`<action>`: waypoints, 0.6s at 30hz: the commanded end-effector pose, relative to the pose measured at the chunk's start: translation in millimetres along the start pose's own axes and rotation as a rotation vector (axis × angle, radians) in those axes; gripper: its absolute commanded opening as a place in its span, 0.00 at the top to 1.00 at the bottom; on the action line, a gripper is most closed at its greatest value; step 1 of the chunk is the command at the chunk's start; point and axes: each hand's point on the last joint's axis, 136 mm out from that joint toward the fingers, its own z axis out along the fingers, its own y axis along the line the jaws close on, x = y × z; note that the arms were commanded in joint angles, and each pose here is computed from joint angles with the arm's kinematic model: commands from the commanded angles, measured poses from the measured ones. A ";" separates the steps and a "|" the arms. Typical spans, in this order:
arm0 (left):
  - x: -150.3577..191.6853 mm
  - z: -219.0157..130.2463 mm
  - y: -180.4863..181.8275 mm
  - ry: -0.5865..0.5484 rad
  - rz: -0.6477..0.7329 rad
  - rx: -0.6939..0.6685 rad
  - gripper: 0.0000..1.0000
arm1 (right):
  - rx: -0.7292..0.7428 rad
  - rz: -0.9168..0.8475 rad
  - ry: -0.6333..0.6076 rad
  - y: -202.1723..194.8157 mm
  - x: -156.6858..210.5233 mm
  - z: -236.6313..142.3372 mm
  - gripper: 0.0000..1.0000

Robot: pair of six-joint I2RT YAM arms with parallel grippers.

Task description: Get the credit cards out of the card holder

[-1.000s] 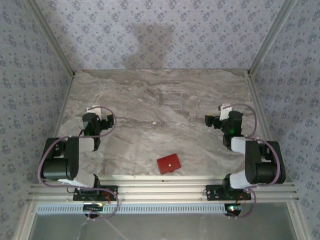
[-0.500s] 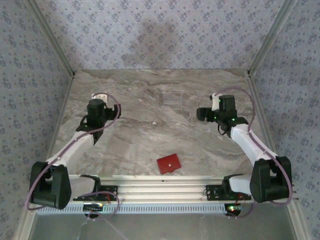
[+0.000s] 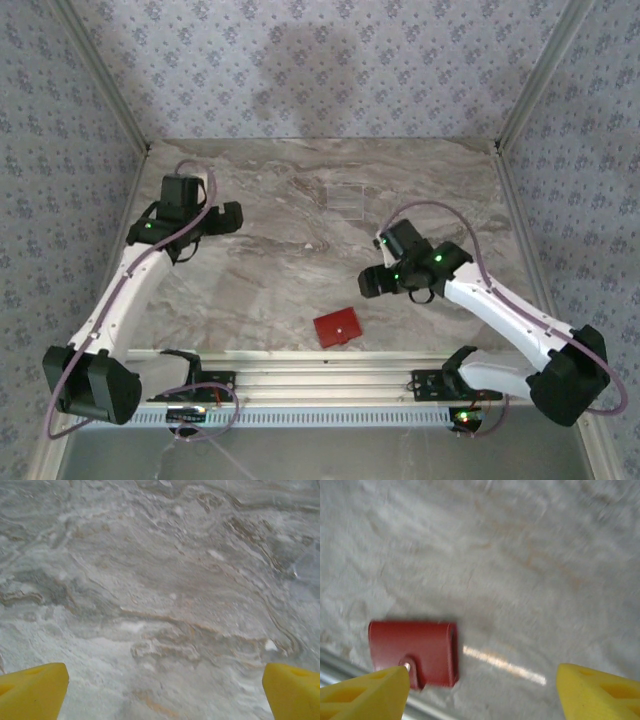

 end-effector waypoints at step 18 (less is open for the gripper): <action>37.0 0.8 2.6 0.094 0.045 0.030 0.01 | -0.102 0.286 0.238 90.1 89.9 67.8 0.19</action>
